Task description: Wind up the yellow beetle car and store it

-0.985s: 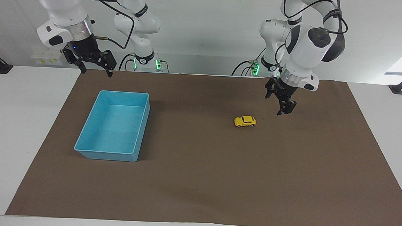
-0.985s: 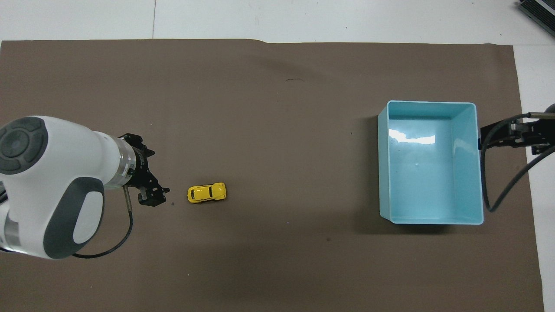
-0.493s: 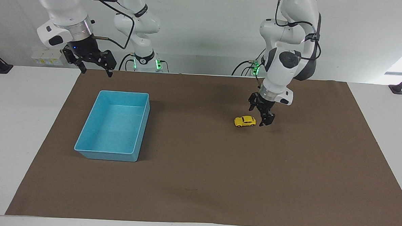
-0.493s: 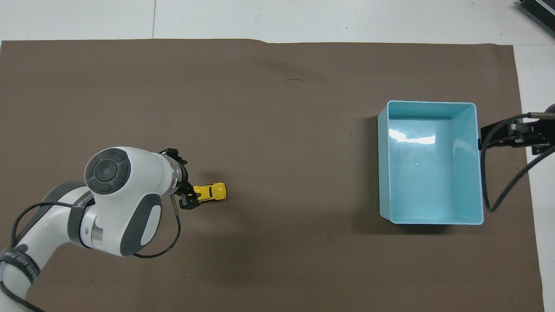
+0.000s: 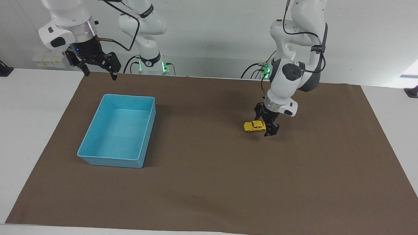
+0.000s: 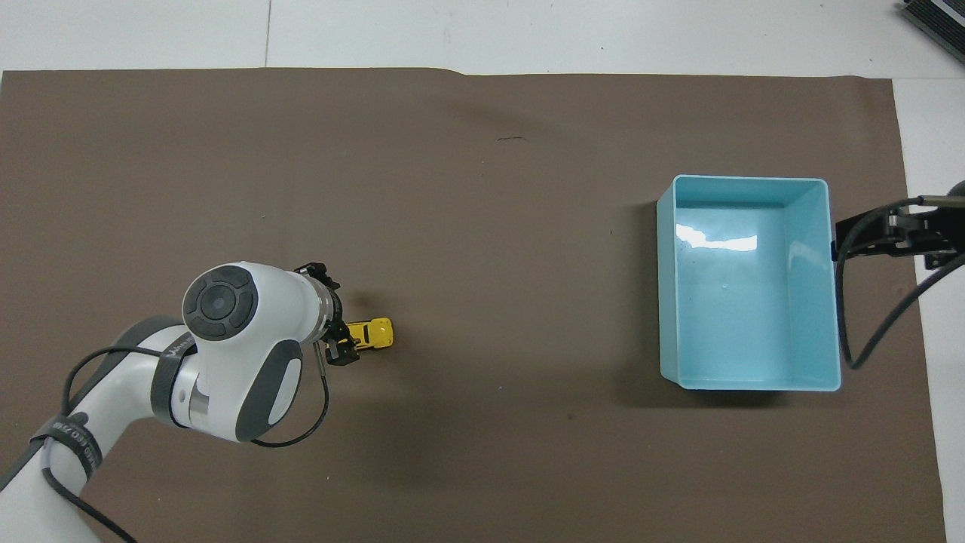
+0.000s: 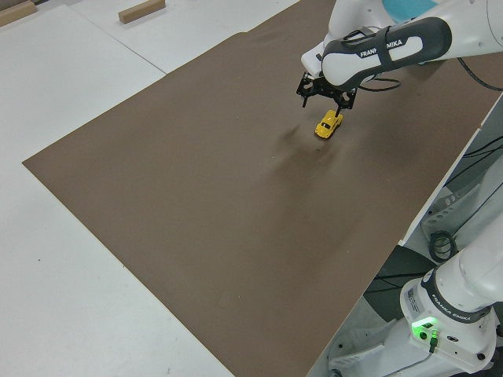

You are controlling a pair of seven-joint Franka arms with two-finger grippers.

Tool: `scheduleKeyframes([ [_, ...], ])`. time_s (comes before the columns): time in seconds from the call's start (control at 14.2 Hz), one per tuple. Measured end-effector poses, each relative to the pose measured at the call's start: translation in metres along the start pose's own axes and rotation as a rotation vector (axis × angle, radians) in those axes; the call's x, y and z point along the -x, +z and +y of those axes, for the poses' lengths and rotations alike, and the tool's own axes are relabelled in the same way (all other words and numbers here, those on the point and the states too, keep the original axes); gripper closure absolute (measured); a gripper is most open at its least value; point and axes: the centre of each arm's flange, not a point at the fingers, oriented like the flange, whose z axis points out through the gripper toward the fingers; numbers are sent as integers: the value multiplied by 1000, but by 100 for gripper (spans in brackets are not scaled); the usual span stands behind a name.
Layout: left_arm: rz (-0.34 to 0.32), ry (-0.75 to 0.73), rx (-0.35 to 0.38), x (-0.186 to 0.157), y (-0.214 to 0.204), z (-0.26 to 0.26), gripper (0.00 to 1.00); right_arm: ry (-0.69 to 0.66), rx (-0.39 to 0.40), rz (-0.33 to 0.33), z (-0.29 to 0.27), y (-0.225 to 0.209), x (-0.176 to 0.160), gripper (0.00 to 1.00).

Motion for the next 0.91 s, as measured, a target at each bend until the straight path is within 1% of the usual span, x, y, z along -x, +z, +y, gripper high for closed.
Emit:
scheduleKeyframes([
  [0.21,-5,26,7,7,10,-14,0,0,0,0,0,0,0,0],
  [0.42,-2,29,4,4,16,-19,0,0,0,0,0,0,0,0],
  [0.49,-1,28,4,3,17,-19,8,0,0,0,0,0,0,0],
  [0.56,-1,28,5,3,17,-20,22,0,0,0,0,0,0,0],
  [0.63,-2,30,4,3,17,-20,35,0,0,0,0,0,0,0],
  [0.77,-6,57,8,6,13,-23,55,0,0,0,0,0,0,0],
  [0.91,-4,117,7,4,14,-23,56,0,0,0,0,0,0,0],
])
